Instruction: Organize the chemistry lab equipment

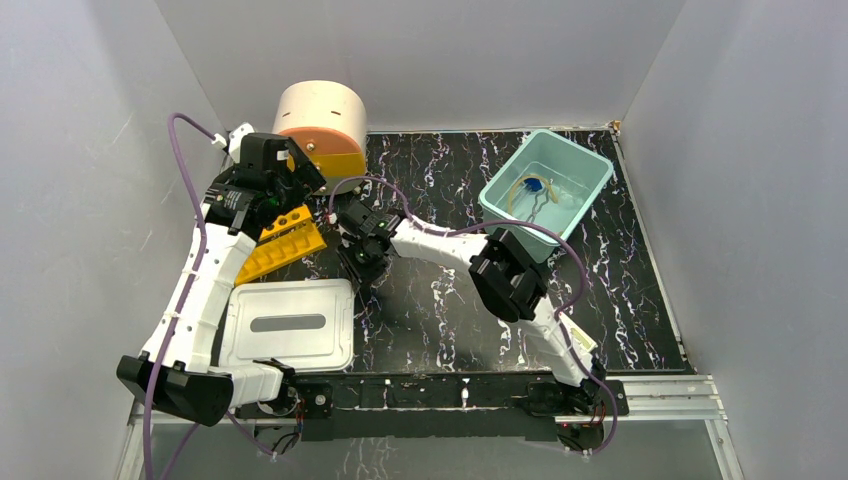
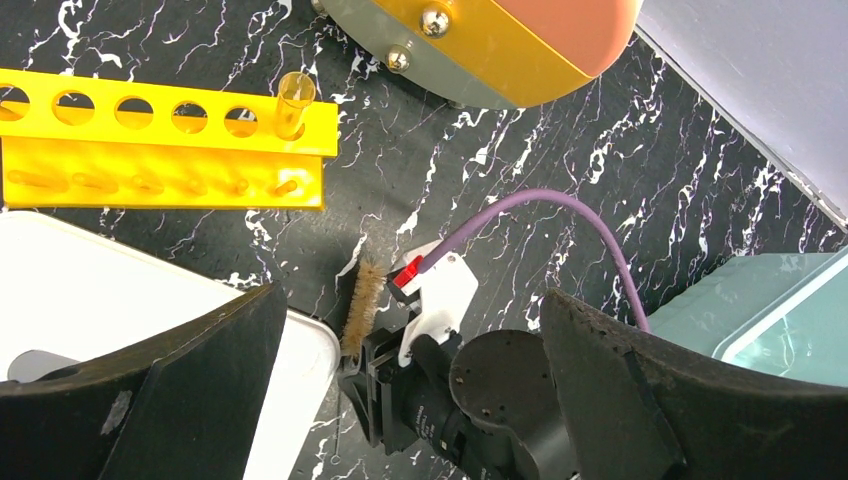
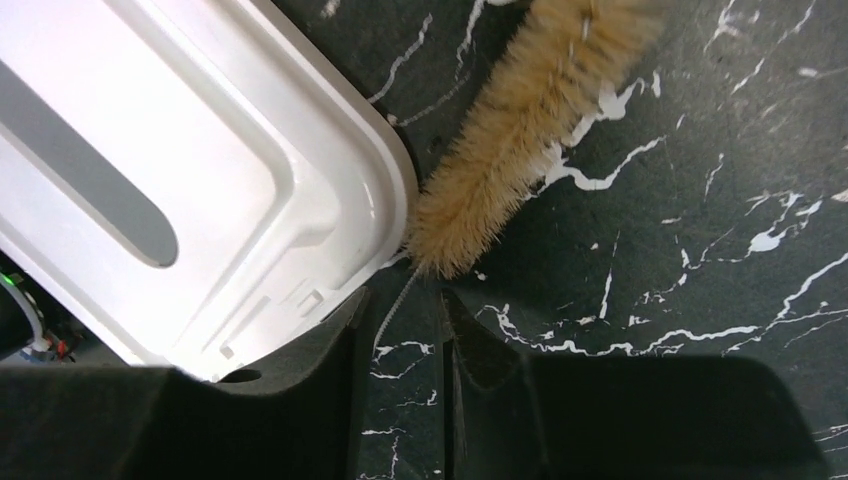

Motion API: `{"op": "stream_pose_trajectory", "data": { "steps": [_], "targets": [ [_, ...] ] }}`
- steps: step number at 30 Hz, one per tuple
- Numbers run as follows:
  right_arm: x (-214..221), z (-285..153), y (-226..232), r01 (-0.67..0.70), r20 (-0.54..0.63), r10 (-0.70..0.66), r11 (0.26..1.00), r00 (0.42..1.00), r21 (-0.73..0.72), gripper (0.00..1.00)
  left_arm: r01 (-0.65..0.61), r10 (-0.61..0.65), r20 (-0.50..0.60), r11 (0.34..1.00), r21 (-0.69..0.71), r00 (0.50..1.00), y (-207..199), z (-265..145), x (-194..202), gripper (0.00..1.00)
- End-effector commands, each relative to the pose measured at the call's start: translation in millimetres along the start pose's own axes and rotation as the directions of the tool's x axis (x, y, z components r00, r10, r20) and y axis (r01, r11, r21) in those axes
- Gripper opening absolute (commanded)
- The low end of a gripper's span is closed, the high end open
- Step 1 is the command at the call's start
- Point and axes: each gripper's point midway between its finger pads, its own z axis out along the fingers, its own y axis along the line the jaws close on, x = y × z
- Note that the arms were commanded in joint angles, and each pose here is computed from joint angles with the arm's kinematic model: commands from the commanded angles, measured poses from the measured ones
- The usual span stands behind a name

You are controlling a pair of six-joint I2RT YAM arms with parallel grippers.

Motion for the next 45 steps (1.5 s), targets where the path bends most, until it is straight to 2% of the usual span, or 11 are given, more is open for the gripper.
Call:
{"op": "stream_pose_trajectory", "data": {
  "steps": [1, 11, 15, 20, 29, 32, 37, 41, 45],
  "targets": [
    [-0.8, -1.7, 2.0, 0.012, -0.022, -0.012, 1.000, 1.000, 0.000, 0.35, -0.003, 0.003, 0.026, 1.000, 0.011, 1.000, -0.5, -3.3, -7.0, 0.98],
    [4.5, 10.2, -5.2, 0.006, -0.064, -0.002, 0.997, 0.998, 0.073, 0.37, -0.005, 0.005, 0.025, 1.000, 0.009, 1.000, 1.7, -4.4, -5.6, 0.98],
    [8.2, 11.2, -26.2, -0.007, -0.065, 0.023, 0.970, 0.998, 0.241, 0.35, -0.005, 0.005, 0.029, 1.000, 0.008, 1.000, 2.8, -5.8, -6.1, 0.98],
    [14.3, 16.7, -39.9, 0.013, -0.079, 0.017, 0.931, 0.997, 0.366, 0.31, 0.000, 0.000, 0.043, 1.000, 0.001, 0.999, 4.3, -8.4, -9.7, 0.98],
    [3.4, 16.9, -41.7, 0.036, -0.052, -0.016, 0.909, 0.998, 0.416, 0.01, 0.001, -0.001, 0.052, 1.000, 0.007, 0.999, 2.9, -11.4, -13.3, 0.98],
    [-9.9, 2.6, -40.7, 0.032, 0.001, -0.036, 0.901, 0.999, 0.432, 0.00, 0.000, 0.000, 0.068, 1.000, 0.011, 0.998, 1.9, -16.3, -19.6, 0.98],
    [-38.4, -44.5, -41.0, -0.025, 0.162, -0.057, 0.887, 0.985, 0.461, 0.00, 0.008, -0.011, 0.131, 1.000, 0.023, 0.991, -1.2, -31.3, -40.4, 0.98],
    [-55.3, -97.0, -54.7, -0.128, 0.316, -0.031, 0.874, 0.948, 0.469, 0.00, 0.016, -0.021, 0.170, 0.999, 0.030, 0.985, -3.1, -40.6, -53.5, 0.98],
    [-70.6, -157.1, -84.0, -0.253, 0.466, 0.007, 0.846, 0.885, 0.469, 0.00, 0.017, -0.025, 0.173, 0.999, 0.049, 0.985, -8.1, -42.9, -56.6, 0.98]
  ]
}}
